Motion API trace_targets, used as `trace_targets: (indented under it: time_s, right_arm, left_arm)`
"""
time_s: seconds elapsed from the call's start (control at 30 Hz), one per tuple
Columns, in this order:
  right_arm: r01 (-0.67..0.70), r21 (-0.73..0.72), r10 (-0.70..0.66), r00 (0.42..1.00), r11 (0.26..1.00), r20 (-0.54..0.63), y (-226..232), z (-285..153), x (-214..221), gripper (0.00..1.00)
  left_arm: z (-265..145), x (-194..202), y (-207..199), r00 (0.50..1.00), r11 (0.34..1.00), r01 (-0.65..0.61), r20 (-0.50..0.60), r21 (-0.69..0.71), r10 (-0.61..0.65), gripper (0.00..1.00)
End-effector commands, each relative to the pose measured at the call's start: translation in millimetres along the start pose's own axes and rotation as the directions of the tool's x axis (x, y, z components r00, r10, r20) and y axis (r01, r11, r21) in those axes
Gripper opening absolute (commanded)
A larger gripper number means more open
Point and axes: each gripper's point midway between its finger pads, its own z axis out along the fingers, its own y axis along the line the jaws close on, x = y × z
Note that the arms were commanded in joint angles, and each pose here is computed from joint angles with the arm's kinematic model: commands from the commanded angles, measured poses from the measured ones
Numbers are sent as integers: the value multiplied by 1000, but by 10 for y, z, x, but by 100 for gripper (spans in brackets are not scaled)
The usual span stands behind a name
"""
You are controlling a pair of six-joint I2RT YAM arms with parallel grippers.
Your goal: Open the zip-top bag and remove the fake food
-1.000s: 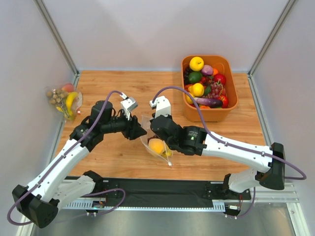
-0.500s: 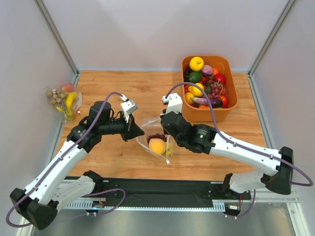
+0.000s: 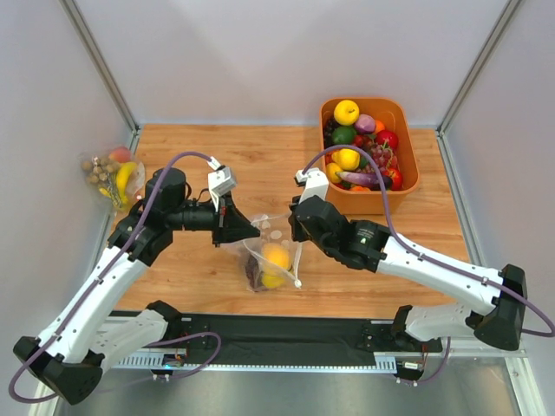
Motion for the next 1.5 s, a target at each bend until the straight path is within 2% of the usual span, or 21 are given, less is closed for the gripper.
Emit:
trace_targets:
  time_s: [0.0, 0.13, 0.27, 0.3, 0.33, 0.43, 0.53, 0.7, 0.83, 1.1, 1.47]
  right_arm:
    - [-31, 61, 32, 999, 998, -7, -234, -2, 102, 0]
    - [-31, 102, 38, 997, 994, -65, -421, 42, 446, 0]
    - [-38, 88, 45, 997, 995, -70, -447, -55, 458, 4]
    - [-38, 82, 44, 997, 996, -69, -447, -87, 439, 9]
    - [-35, 65, 40, 997, 997, -67, -430, -161, 408, 24]
    - [-17, -7, 17, 999, 1000, -29, -306, -370, 245, 48]
    - [-18, -91, 21, 999, 996, 40, -157, -601, 48, 61]
    - [-5, -264, 32, 995, 964, 99, 191, -836, -153, 63]
    - [13, -358, 8, 998, 934, 57, 505, -762, -91, 63]
    - [60, -270, -77, 996, 961, -50, 639, -244, 242, 59]
    - [32, -153, -47, 994, 988, -99, 379, 49, 560, 59]
  left_arm:
    - [17, -312, -188, 998, 993, -35, 54, 111, 29, 0]
    - [199, 30, 182, 992, 993, 112, -58, 35, -110, 0]
    - [301, 320, 424, 970, 977, 209, -120, -42, -213, 0]
    - [309, 346, 451, 968, 976, 212, -128, -57, -218, 0]
    - [304, 352, 475, 967, 975, 212, -129, -71, -220, 0]
    - [303, 355, 495, 967, 974, 211, -129, -85, -221, 0]
    - [298, 358, 507, 967, 973, 211, -127, -92, -221, 0]
    - [298, 366, 516, 967, 973, 208, -129, -99, -220, 0]
    - [299, 377, 538, 966, 972, 209, -132, -107, -222, 0]
    - [301, 405, 549, 964, 971, 210, -141, -112, -224, 0]
    - [305, 419, 575, 962, 969, 215, -143, -122, -231, 0]
